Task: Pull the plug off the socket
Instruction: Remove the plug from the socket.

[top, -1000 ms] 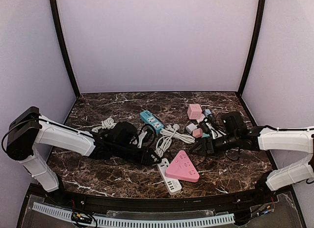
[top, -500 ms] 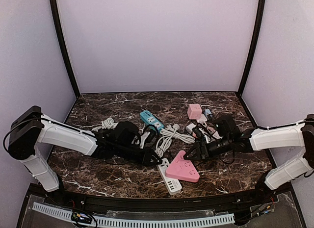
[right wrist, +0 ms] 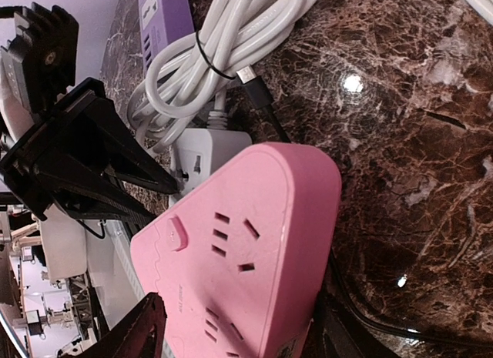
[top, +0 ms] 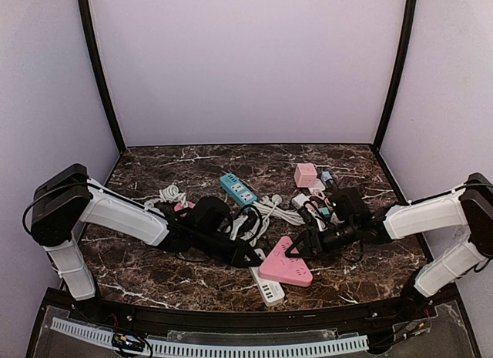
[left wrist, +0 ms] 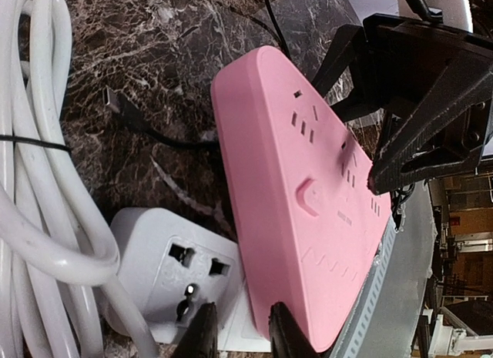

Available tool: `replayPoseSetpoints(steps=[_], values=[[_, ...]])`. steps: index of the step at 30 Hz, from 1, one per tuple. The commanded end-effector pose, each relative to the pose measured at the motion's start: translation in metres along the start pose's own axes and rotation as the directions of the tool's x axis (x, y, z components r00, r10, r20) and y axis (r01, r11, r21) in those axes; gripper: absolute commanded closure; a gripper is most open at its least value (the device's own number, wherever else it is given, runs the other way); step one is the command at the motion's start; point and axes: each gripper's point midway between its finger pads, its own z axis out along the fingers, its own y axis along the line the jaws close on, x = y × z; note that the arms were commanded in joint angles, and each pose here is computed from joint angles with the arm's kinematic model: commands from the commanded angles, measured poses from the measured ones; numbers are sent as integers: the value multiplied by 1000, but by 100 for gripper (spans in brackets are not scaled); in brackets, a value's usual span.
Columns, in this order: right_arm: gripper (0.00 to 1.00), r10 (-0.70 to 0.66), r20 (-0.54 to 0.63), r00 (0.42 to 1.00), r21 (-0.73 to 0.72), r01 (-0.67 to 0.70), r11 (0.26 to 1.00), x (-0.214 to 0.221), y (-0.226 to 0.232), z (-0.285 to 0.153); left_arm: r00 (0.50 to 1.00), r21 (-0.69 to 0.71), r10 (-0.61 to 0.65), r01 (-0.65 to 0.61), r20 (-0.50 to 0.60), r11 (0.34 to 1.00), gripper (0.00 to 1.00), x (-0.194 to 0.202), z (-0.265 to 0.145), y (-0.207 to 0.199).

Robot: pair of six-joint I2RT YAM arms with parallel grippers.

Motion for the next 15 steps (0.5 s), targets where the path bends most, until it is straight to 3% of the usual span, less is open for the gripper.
replayPoseSetpoints(steps=[1, 15], values=[[37, -10, 1, 1000, -25, 10, 1000, -1, 8, 4, 998, -44, -14, 12, -56, 999, 77, 19, 7, 17], [56, 2, 30, 1000, -65, 0, 998, -6, 23, -4, 982, -156, -78, 51, -170, 986, 88, 74, 5, 61]])
